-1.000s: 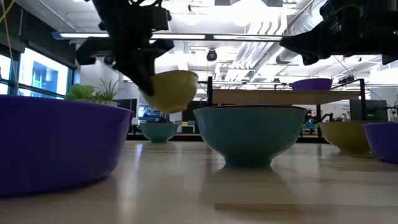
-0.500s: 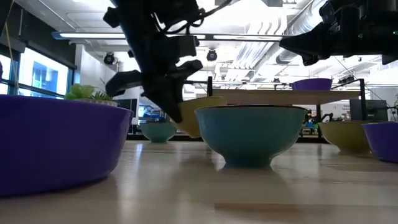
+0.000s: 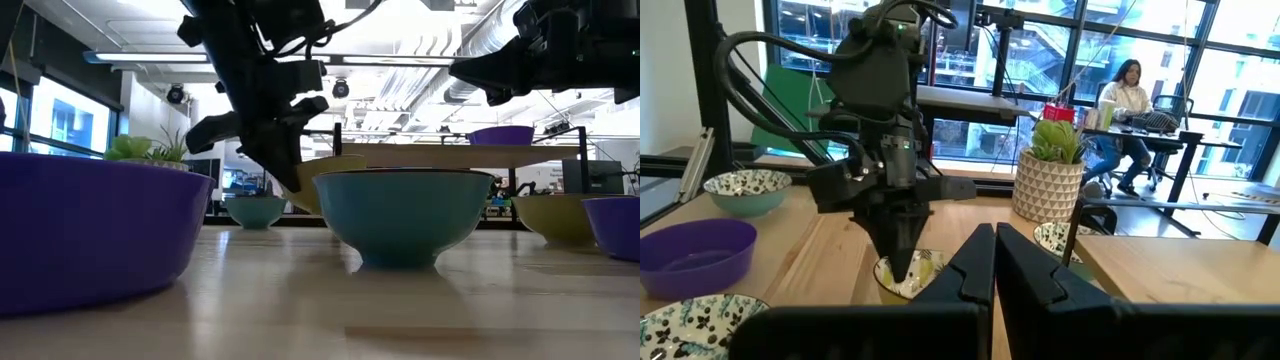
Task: Pick & Place Mini bowls
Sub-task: Put the top left white patterned bowl on the shelf
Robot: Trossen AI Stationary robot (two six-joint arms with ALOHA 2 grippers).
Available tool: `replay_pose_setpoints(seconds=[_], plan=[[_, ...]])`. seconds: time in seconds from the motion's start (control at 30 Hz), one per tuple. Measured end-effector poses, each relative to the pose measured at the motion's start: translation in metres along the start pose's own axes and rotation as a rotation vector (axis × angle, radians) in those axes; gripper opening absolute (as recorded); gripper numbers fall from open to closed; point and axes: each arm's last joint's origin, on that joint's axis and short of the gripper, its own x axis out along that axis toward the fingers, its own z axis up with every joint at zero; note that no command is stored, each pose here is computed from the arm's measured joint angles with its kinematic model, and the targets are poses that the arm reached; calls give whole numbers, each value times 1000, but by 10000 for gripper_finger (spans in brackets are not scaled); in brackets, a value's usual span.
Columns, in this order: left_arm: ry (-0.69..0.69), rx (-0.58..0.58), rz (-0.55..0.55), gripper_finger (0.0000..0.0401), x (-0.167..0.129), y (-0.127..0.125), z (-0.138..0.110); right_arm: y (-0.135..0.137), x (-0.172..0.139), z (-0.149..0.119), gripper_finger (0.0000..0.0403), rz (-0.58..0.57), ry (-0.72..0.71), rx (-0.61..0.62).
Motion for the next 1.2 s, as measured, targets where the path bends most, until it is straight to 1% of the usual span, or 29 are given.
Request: replay_pose_setpoints(seconds=[0.13, 0.2, 0.3, 0.4, 0.5, 0.63, 0.87, 0.97, 1.03, 1.1, 1.2], plan=[[0, 4, -4, 12, 1, 0, 0, 0, 0, 0, 1, 0, 0, -1], [6, 6, -11, 17, 9, -2, 1, 0, 0, 0, 1, 0, 0, -2], [53, 16, -49, 15, 22, -8, -3, 0, 0, 0, 1, 0, 1, -2], [56, 18, -31, 11, 28, -8, -2, 0, 0, 0, 1, 0, 1, -2], [52, 15, -20, 15, 30, -7, -1, 0, 0, 0, 1, 0, 2, -2], [53, 13, -41, 43, 28, -6, 0, 0, 0, 0, 1, 0, 2, -2], [71, 20, -65, 103, 11, 6, 11, 0, 0, 0, 1, -5, 2, -2], [70, 24, -74, 115, 4, 11, 15, 0, 0, 0, 2, -5, 2, -1], [64, 27, -85, 114, -1, 15, 19, 0, 0, 0, 1, -4, 2, 0], [60, 34, -81, 105, -4, 17, 20, 0, 0, 0, 1, -5, 0, 0], [62, 42, -84, 73, -7, 14, 17, 0, 0, 0, 1, -5, -3, 1]])
